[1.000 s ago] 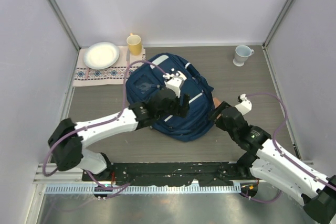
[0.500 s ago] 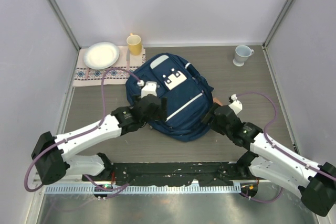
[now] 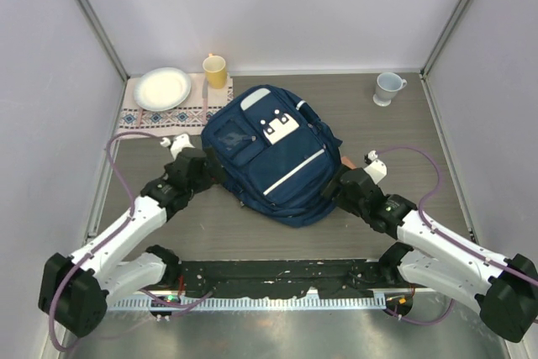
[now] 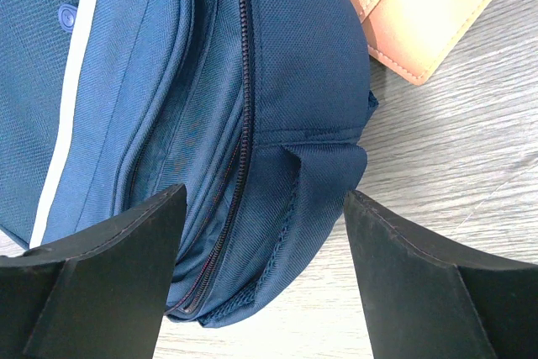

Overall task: Pack the student bag
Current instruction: Adjust the student bag at the center of the board.

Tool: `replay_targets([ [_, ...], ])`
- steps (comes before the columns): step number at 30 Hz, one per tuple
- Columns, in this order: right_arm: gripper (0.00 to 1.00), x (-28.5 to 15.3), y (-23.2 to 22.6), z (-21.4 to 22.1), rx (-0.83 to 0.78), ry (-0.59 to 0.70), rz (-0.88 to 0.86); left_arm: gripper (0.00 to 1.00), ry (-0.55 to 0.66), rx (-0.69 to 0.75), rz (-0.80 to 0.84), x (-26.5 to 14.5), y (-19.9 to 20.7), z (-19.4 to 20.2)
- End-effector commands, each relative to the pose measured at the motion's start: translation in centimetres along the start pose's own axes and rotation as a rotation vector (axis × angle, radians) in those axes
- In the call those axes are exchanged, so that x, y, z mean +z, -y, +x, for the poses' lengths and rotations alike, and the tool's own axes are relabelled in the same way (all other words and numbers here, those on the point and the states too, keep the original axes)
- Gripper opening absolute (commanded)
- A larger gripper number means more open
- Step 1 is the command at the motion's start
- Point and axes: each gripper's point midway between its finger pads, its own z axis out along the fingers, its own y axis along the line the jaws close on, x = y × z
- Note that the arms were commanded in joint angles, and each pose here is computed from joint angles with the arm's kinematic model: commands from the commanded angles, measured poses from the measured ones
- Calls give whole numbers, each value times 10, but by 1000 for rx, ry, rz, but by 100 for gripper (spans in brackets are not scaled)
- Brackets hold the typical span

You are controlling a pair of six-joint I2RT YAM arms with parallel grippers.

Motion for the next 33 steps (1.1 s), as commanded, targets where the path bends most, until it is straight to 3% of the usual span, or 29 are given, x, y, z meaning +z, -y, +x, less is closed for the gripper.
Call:
replay_targets([
  [1, 81, -5, -18, -18, 9, 62, -48, 100, 66, -156, 98, 14, -1, -38],
  [6, 81, -6, -20, -19, 8, 69, -62, 100, 62, -285, 316, 39, 25, -45],
  [16, 82, -9, -21, -21, 1, 76, -71, 96, 34, -421, 405, 85, 26, -21],
  [18, 81, -9, -21, -22, 0, 79, -72, 83, 32, -438, 394, 87, 21, -14],
  [19, 82, -9, -20, -22, -1, 79, -69, 70, 42, -447, 369, 89, 16, -12],
  [21, 82, -8, -19, -22, 0, 82, -67, 55, 42, -459, 334, 87, 7, -7],
  [22, 81, -8, -19, -22, -4, 81, -64, 45, 50, -461, 318, 87, 4, -7],
  [23, 81, -7, -19, -22, -8, 81, -61, 28, 59, -464, 299, 86, 0, -7],
  [25, 81, -5, -19, -23, -26, 82, -53, 7, 70, -459, 281, 79, -5, -8],
  [27, 81, 1, -20, -23, -43, 77, -30, 0, 68, -459, 251, 74, -11, -5],
  [32, 80, 15, -35, -33, -97, 82, -36, 0, 115, -478, 183, 41, -22, -10],
  [33, 80, 19, -41, -37, -103, 81, -33, 0, 111, -479, 107, 37, -35, -4],
])
